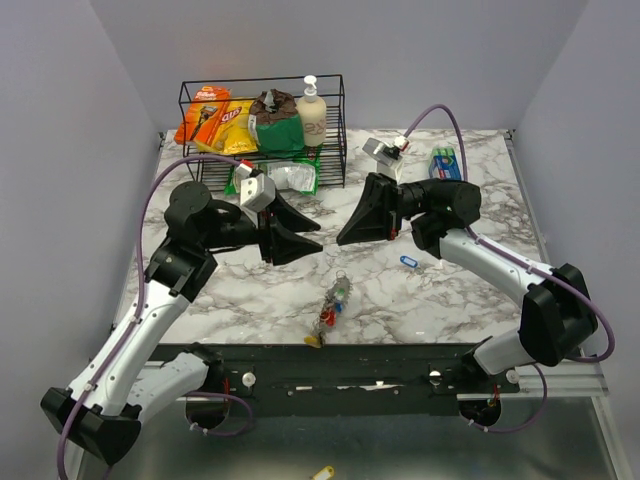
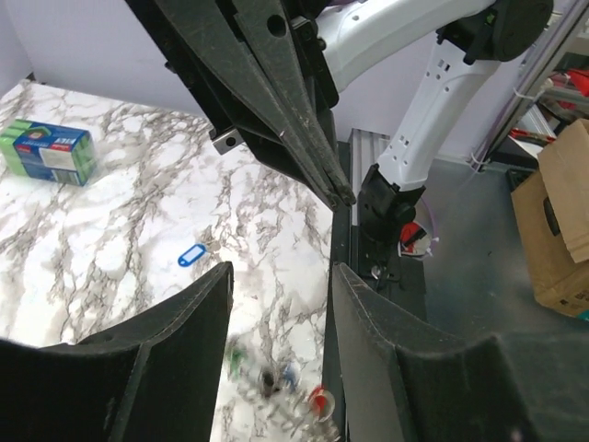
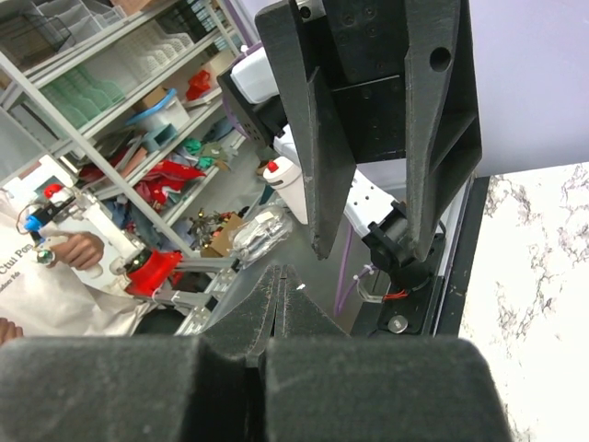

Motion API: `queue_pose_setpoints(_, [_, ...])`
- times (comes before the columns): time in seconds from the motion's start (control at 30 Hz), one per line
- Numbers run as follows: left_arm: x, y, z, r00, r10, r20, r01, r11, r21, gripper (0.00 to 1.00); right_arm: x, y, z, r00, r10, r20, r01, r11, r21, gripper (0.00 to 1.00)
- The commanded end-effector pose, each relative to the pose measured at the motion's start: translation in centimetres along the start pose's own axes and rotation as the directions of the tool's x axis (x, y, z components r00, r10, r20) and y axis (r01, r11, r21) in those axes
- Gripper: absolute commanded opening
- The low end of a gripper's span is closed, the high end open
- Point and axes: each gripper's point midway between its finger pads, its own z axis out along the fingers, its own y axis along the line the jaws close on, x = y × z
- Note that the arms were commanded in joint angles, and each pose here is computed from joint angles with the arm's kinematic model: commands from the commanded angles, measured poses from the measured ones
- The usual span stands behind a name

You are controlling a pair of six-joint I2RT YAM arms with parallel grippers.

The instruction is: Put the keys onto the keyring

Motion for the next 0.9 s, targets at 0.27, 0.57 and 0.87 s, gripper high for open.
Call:
queue_pose_setpoints(0.27, [4.1, 4.8, -0.5, 0.994, -0.018, -0.104, -0.004, 0.979, -0.206, 0.53, 1.3, 0.7, -0.5, 0.961, -0.276, 0.015, 0.277, 0.96, -0.047, 0.01])
queue_pose_setpoints(0.57, [11.6, 12.8, -0.4, 0.927, -0.341, 0.154, 0.37, 0.778, -0.507, 0.67, 8.5, -12.2, -4.9, 0.999, -0.044, -0.014, 0.045, 0.859, 0.51, 0.01])
queue_pose_setpoints(0.87, [18.3, 13.1, -2.2, 0.862, -0.459, 0.215, 0.492, 0.657, -0.571, 0.71, 16.0, -14.9, -9.5, 0.994, 0.103, 0.047, -0.104, 0.68, 0.725, 0.19])
